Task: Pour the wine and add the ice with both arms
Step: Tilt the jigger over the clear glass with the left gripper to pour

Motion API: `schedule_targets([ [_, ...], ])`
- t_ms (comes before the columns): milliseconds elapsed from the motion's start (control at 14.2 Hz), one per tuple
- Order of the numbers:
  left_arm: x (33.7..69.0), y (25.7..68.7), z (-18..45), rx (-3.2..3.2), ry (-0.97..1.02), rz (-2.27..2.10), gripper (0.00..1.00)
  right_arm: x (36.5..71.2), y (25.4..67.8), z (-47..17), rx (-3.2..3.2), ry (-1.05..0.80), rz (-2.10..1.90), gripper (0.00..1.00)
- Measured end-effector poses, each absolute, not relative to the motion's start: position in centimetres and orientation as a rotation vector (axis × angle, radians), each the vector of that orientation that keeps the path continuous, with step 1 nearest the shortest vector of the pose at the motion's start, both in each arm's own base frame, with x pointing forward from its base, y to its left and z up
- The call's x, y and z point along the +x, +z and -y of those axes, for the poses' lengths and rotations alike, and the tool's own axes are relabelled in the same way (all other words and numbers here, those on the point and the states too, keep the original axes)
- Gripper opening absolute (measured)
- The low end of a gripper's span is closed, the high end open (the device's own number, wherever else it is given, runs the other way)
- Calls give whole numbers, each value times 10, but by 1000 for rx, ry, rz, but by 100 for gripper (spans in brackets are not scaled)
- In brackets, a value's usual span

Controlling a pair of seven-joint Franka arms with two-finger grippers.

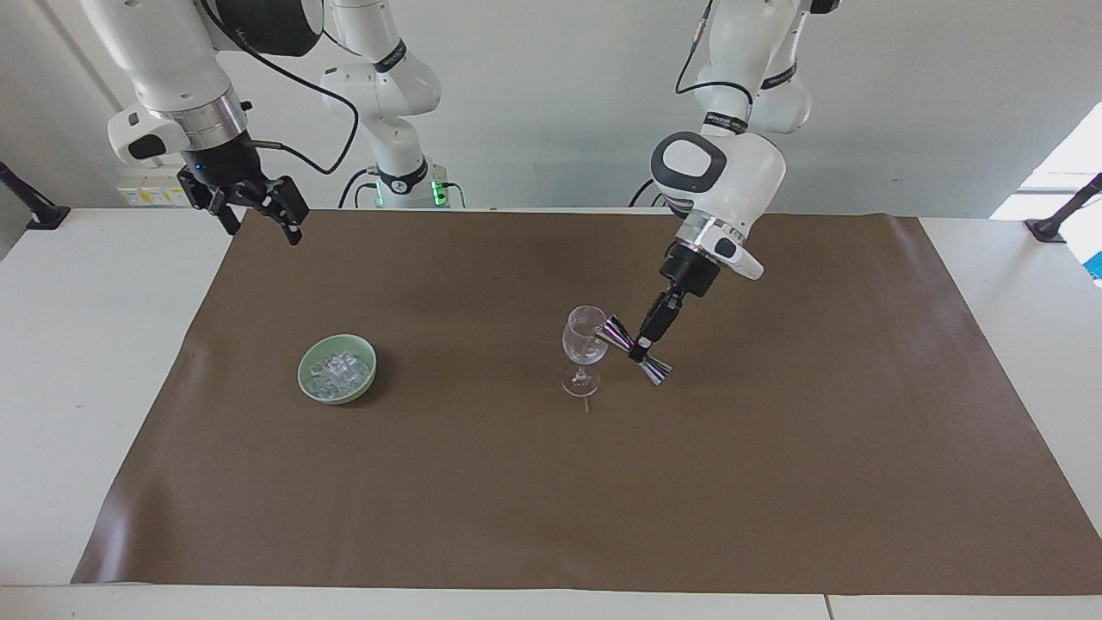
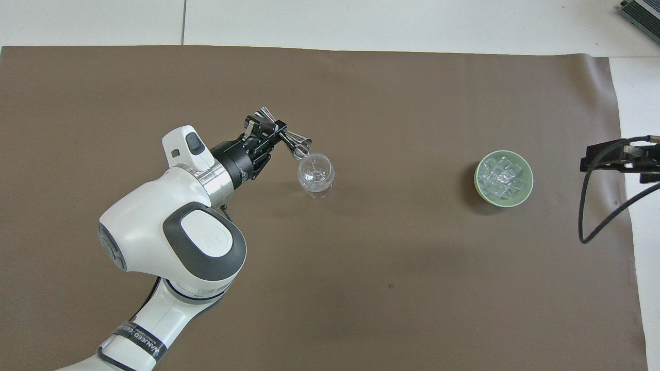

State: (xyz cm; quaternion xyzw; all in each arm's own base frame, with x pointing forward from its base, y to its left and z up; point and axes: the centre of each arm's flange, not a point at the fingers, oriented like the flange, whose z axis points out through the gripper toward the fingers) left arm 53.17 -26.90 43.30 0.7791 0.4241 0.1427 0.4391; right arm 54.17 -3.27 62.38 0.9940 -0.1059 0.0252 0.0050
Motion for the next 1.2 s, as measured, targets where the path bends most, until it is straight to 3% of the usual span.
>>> schedule_targets([
  [1201, 516, 440, 289, 2073, 574, -815, 21, 542, 624, 33, 3113, 79, 332, 100],
])
